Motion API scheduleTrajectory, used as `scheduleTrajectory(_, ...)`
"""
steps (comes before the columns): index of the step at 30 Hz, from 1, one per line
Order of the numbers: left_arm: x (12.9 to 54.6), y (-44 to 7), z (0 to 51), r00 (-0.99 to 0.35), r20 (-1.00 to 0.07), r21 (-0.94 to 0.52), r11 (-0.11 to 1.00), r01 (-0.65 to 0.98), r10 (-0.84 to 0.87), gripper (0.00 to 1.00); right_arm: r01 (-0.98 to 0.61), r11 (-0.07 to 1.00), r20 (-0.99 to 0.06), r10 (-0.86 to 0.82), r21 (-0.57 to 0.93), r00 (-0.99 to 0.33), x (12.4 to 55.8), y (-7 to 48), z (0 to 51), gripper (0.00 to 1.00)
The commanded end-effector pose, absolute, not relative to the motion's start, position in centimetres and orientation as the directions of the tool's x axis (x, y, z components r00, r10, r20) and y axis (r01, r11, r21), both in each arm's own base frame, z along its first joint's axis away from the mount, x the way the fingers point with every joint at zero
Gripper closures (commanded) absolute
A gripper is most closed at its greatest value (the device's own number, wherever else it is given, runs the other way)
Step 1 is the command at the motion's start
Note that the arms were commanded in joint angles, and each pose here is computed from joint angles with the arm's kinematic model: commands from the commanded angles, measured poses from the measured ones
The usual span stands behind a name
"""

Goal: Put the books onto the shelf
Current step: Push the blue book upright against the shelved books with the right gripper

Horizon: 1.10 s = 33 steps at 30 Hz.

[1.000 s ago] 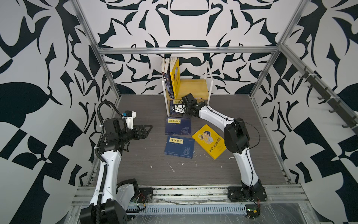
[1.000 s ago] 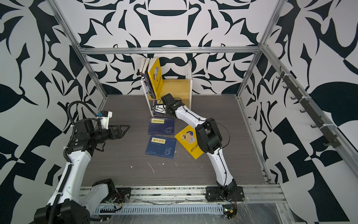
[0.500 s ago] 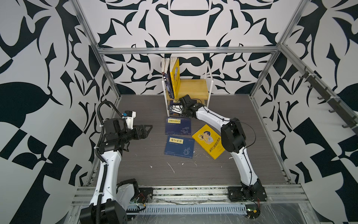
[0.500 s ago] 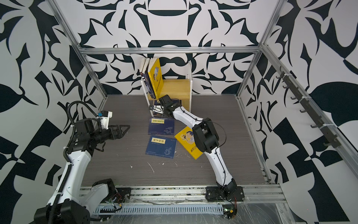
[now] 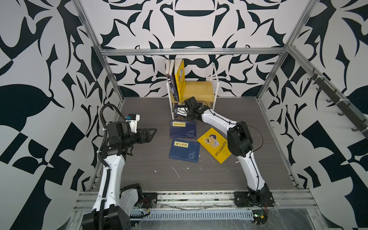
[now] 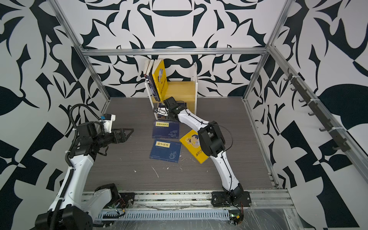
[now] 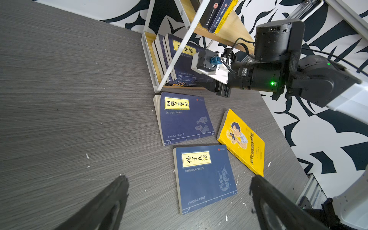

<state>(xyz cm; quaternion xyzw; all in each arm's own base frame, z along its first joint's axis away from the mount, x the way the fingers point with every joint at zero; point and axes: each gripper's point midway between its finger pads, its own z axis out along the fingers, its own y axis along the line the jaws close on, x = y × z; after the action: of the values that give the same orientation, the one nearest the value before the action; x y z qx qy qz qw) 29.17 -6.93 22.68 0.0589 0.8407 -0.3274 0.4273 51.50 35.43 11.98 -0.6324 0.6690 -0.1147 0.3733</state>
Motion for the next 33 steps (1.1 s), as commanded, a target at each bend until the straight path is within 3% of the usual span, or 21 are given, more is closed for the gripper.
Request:
scheduleTrajectory(1, 28.8, -7.2, 22.6, -0.623, -0.760, -0.506, 0.768, 0.391, -0.184, 0.00, -0.716, 0.192, -0.373, -0.922, -0.671, 0.103, 51.5, 34.7, 16.6, 0.51)
scheduleTrajectory(12, 28.8, -7.2, 22.7, -0.623, -0.759, -0.509, 0.767, 0.391, -0.186, 0.00, -0.724, 0.173, -0.323, -0.944, -0.667, 0.072, 51.4, 32.0, 15.7, 0.51)
scheduleTrajectory(33, 28.8, -7.2, 22.6, -0.623, -0.760, -0.507, 0.768, 0.392, -0.184, 0.00, -0.707, 0.239, -0.377, -0.925, -0.666, 0.042, 52.5, 32.5, 16.3, 0.60)
